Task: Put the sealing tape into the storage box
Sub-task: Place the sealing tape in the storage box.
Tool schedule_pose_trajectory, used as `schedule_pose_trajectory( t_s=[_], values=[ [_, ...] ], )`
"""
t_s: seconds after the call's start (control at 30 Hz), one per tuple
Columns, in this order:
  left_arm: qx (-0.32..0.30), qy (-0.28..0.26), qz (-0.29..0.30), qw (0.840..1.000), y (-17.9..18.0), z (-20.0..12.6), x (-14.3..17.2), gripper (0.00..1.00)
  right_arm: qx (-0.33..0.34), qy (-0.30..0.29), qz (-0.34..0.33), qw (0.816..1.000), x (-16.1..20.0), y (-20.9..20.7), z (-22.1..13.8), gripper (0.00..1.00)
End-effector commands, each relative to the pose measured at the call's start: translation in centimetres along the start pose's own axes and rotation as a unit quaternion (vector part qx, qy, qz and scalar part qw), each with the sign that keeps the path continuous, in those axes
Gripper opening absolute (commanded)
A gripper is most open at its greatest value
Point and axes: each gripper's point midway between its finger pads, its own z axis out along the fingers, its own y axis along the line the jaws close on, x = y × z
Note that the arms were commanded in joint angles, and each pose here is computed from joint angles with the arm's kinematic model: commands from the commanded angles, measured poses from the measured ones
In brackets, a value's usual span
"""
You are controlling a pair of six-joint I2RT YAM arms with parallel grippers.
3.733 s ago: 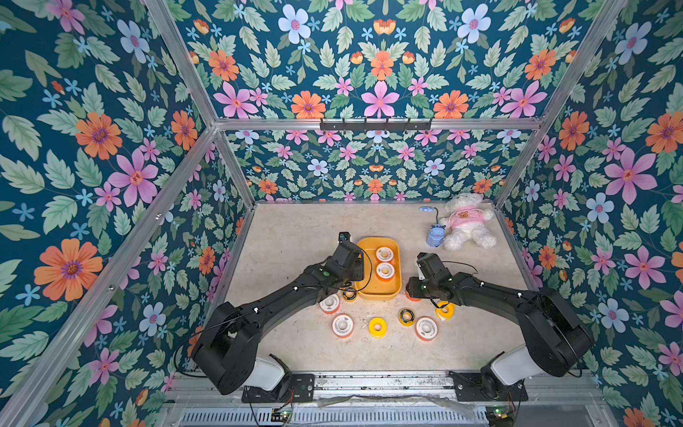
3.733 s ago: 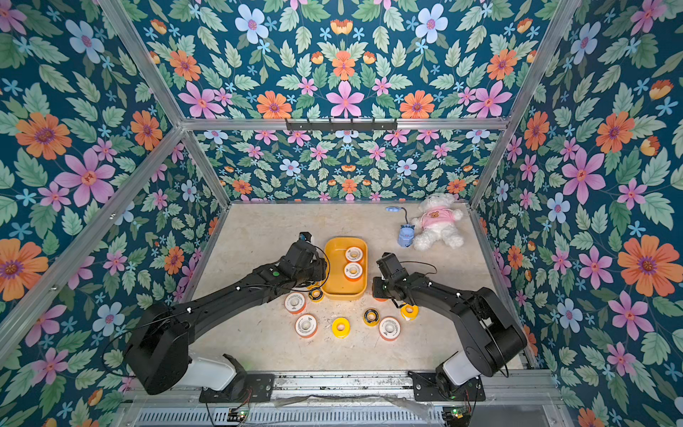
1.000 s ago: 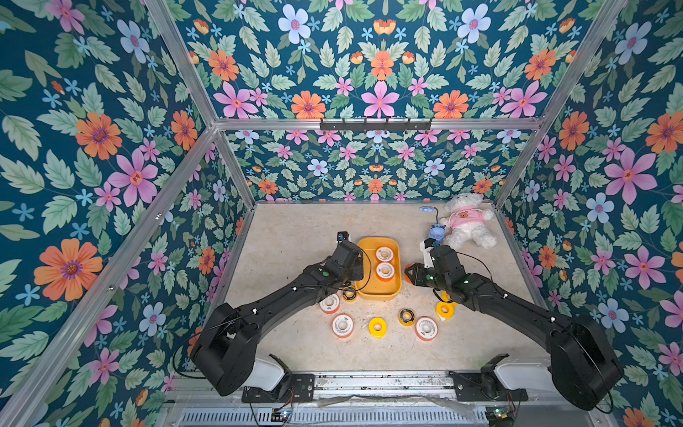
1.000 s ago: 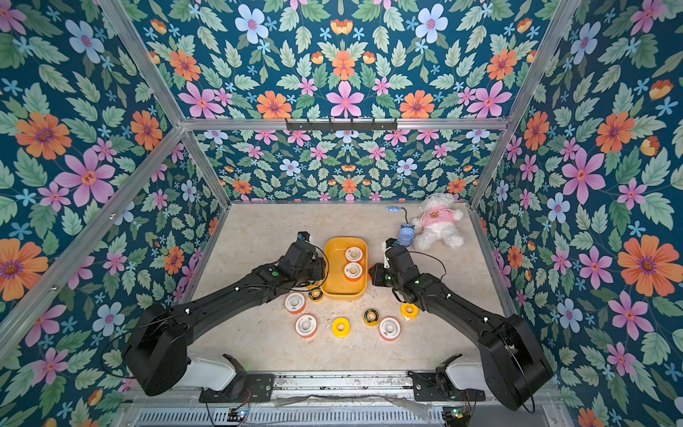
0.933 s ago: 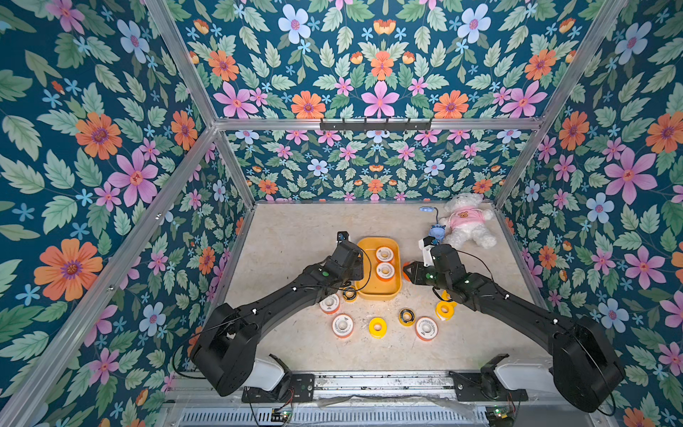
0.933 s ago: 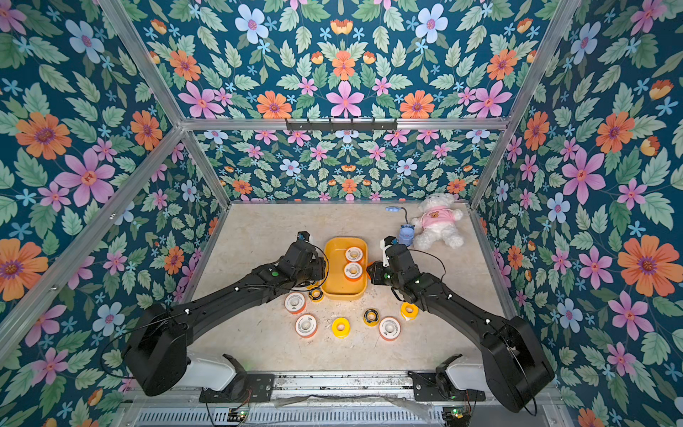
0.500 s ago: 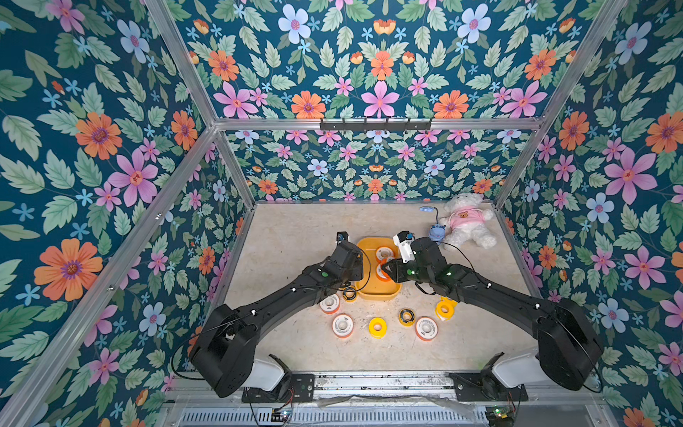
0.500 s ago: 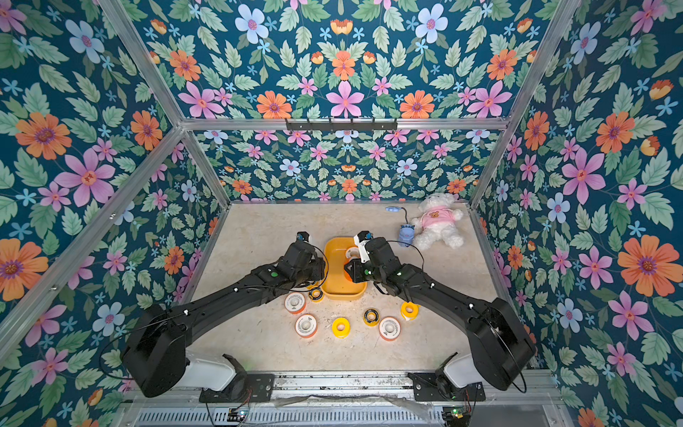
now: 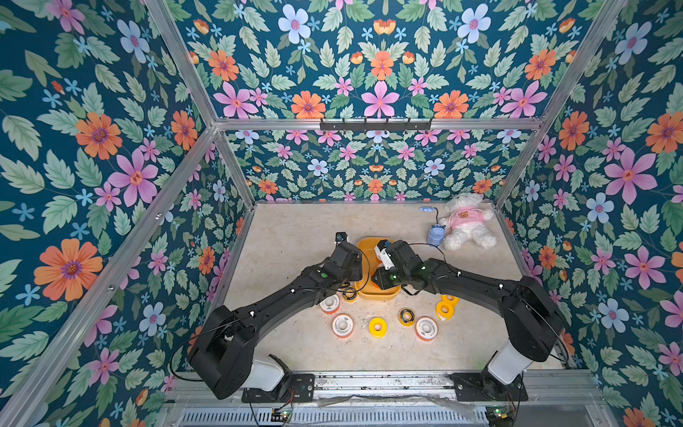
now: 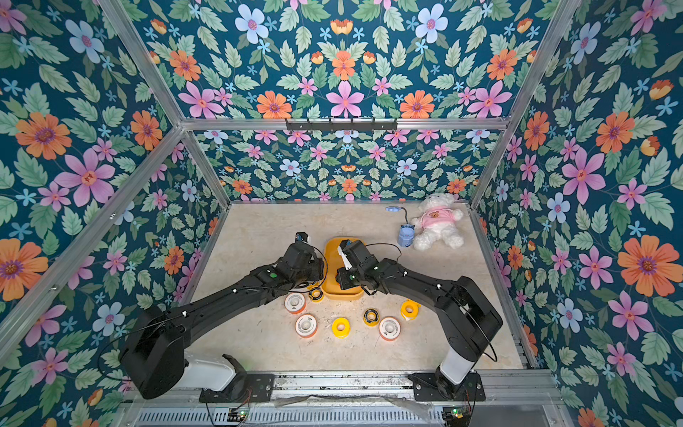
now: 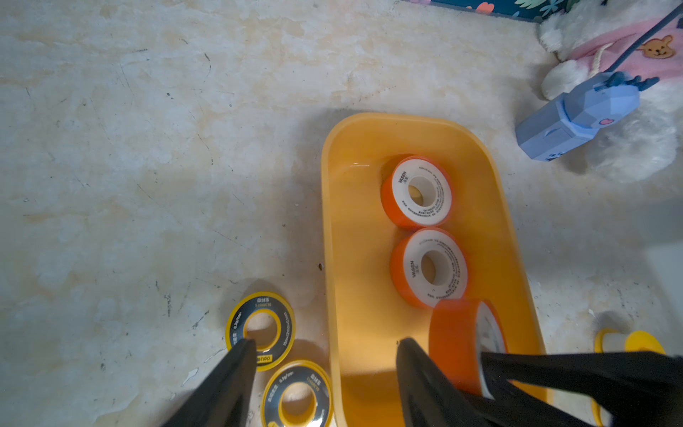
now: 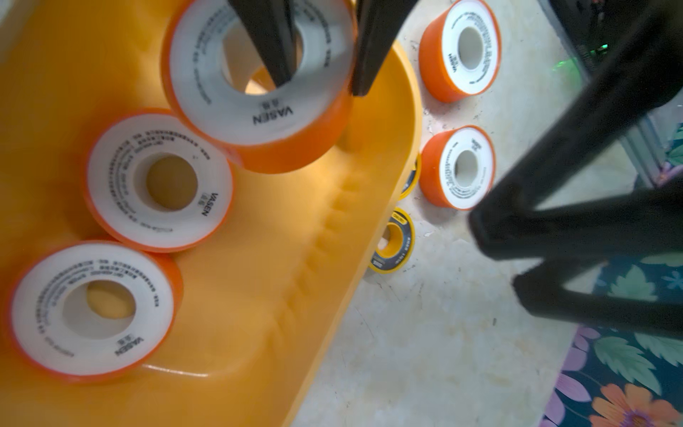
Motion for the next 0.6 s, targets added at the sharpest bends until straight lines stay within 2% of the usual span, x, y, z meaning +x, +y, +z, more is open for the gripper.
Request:
schedule_pose_trajectory(
  t_s=[0.0, 0.57],
  values=[
    [-0.006, -0.002, -0.001, 1.0, 0.3, -0.2, -0.1, 0.66, 0.019, 0.015, -0.007, 1.0, 0.7, -0.6, 0.2, 0.22],
    [-0.006, 0.0, 0.0, 1.0, 0.3, 0.0, 0.1, 0.66, 0.055, 0.043, -0.009, 0.998, 2.4, -1.9, 1.0, 0.24]
  ],
)
